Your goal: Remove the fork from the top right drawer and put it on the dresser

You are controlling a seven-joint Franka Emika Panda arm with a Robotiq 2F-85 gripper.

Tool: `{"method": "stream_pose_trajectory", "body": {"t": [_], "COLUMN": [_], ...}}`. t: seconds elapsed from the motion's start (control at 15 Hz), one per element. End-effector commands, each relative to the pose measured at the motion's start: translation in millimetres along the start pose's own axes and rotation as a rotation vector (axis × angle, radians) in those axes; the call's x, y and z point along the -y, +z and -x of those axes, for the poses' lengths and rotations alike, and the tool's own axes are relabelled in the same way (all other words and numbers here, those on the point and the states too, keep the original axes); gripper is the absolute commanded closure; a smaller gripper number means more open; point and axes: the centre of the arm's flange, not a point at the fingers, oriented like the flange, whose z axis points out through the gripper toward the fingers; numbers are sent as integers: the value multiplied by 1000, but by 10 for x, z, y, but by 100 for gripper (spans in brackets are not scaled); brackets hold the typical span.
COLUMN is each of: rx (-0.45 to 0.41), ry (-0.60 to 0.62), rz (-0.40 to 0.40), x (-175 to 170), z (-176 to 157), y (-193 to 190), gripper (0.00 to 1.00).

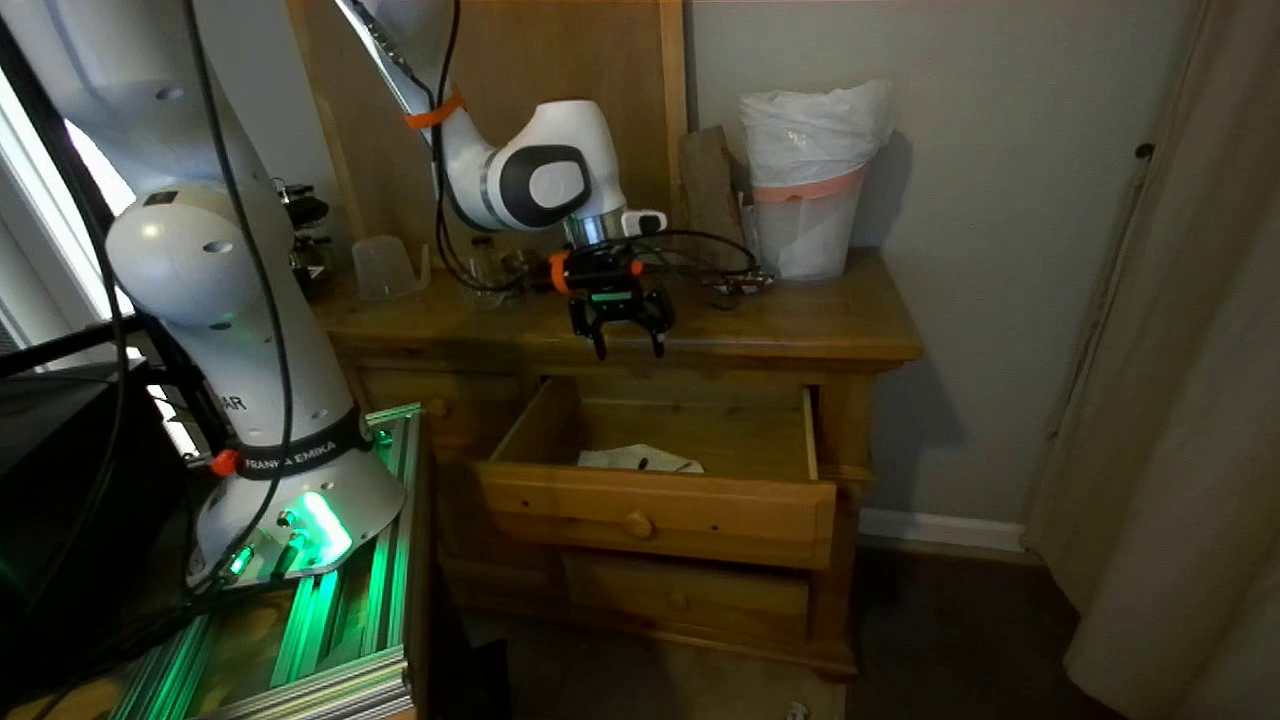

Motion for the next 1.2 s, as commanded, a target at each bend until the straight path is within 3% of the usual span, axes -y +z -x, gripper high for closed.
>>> {"method": "stream_pose_trajectory", "body": {"t": [0.0,0.2,0.6,1.13], "rx": [2,1,-78,-121], "ry": [-1,-2,-110,-154], "rz": [-2,-2,-128,-177], "x": [0,-4,221,453], "z": [-2,-7,115,358], "y": [16,13,526,1110], "gripper": [0,0,0,0]}}
